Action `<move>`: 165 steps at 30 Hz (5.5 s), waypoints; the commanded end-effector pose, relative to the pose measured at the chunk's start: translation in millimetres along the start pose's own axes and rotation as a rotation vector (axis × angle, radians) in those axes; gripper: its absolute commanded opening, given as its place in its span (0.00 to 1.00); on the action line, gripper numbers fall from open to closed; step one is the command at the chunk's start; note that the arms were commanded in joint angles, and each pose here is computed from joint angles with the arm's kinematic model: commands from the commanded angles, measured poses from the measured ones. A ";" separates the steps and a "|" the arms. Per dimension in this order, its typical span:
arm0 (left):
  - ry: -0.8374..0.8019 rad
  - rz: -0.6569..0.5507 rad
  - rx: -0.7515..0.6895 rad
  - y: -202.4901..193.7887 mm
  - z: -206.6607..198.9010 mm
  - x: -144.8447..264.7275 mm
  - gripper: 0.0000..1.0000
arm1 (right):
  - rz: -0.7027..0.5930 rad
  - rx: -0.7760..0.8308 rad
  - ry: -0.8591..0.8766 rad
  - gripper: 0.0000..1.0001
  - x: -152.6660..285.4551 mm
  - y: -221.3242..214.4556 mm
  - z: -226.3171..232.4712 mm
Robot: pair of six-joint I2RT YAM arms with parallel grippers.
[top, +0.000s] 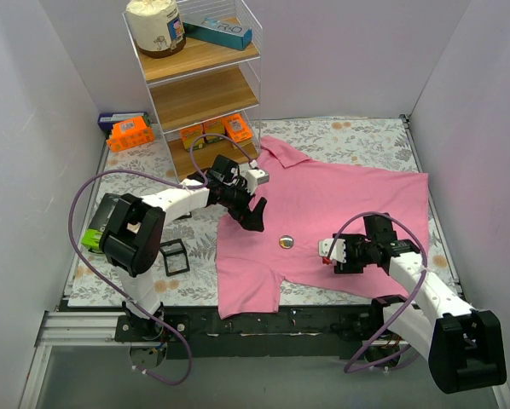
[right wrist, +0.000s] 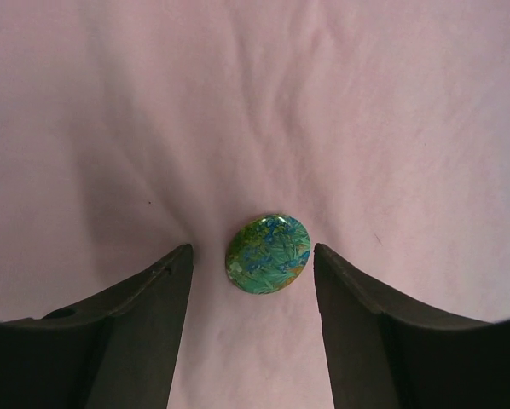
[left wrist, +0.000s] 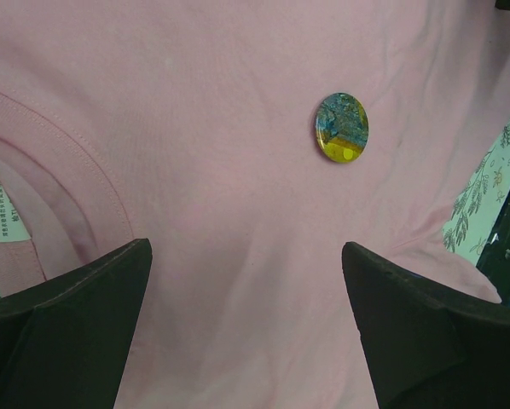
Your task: Remove the brooch from the garment
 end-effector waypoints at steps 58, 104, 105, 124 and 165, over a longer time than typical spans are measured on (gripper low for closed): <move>-0.020 -0.010 -0.027 10.1 -0.3 -1.8 0.93 | 0.136 -0.159 -0.251 0.21 9.1 5.7 -48.1; -0.323 -0.348 -0.166 79.2 -48.5 -30.0 0.87 | -0.084 -0.704 -0.270 0.01 26.5 49.2 -79.4; -0.338 -0.357 -0.105 79.5 -50.7 -33.9 0.86 | -0.073 -0.722 -0.249 0.01 25.3 48.2 -76.5; -0.683 -0.258 0.007 49.8 -67.0 -90.6 0.72 | -0.285 -0.881 -0.106 0.01 27.5 55.6 -84.5; -0.787 -0.198 -0.035 52.7 -88.4 -129.4 0.29 | -0.292 -1.001 -0.027 0.01 23.7 48.8 -87.0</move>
Point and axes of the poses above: each gripper's point midway between its finger pads, its own x axis back along the fingers, its own z axis along the line the jaws close on, y = z × x, the point moved 8 cm from there along x, back along the fingers, and after that the axes turned 12 degrees about x, right-handed, at the moved point
